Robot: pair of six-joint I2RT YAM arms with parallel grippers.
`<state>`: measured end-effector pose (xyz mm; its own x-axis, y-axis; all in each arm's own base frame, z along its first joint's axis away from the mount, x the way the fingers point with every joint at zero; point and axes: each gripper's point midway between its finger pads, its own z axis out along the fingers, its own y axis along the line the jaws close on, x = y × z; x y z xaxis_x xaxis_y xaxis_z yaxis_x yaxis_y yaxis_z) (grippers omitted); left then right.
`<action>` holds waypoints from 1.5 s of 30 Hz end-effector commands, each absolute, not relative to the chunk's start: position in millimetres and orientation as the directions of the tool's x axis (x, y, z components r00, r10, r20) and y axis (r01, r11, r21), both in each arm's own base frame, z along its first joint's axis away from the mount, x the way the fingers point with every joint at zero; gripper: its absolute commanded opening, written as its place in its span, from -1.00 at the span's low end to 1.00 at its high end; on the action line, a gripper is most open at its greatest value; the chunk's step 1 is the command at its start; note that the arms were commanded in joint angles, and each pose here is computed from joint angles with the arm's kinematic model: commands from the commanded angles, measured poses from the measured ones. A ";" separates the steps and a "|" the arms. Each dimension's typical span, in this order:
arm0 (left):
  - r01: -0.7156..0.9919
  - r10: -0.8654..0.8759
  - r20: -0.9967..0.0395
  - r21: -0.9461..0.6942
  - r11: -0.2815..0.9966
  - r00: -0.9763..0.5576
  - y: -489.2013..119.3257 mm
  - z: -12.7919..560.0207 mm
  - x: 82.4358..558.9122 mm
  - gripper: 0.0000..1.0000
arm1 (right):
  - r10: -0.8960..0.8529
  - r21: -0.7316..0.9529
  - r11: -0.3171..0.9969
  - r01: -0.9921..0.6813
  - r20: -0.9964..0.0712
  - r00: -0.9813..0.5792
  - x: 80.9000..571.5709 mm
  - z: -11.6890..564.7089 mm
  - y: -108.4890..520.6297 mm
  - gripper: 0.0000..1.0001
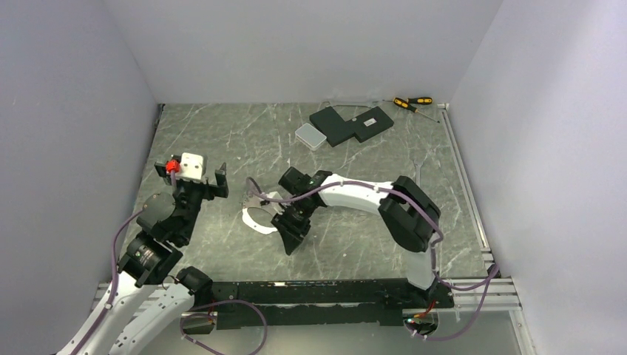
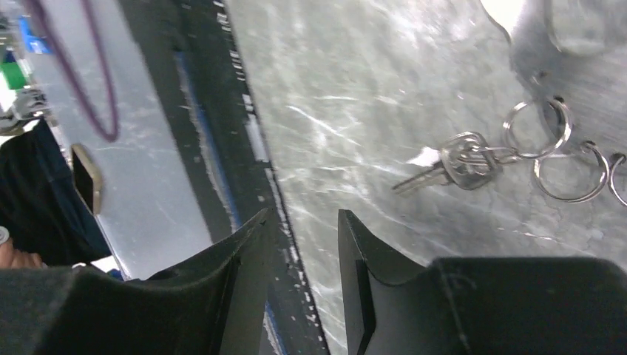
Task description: Put the keys on the keyring
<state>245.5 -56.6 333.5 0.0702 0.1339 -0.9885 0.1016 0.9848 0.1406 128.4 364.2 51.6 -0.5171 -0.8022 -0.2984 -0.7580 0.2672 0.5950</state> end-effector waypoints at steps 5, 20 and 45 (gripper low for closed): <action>0.097 0.097 -0.990 0.107 0.990 0.101 -55.3 348.4 245.6 0.96 | -0.641 0.523 0.168 -0.835 -0.586 -0.496 165.3 117.7 386.9 -0.19; 0.128 0.080 -0.989 0.096 0.987 0.122 -60.3 348.9 244.4 0.99 | -0.308 0.196 0.441 -0.876 -0.884 -0.353 258.9 203.2 386.7 0.73; 0.141 0.136 -0.991 0.133 0.981 -0.012 -78.0 317.8 274.3 0.99 | 0.253 0.266 0.844 -0.465 -0.963 -0.091 304.9 309.5 273.2 0.99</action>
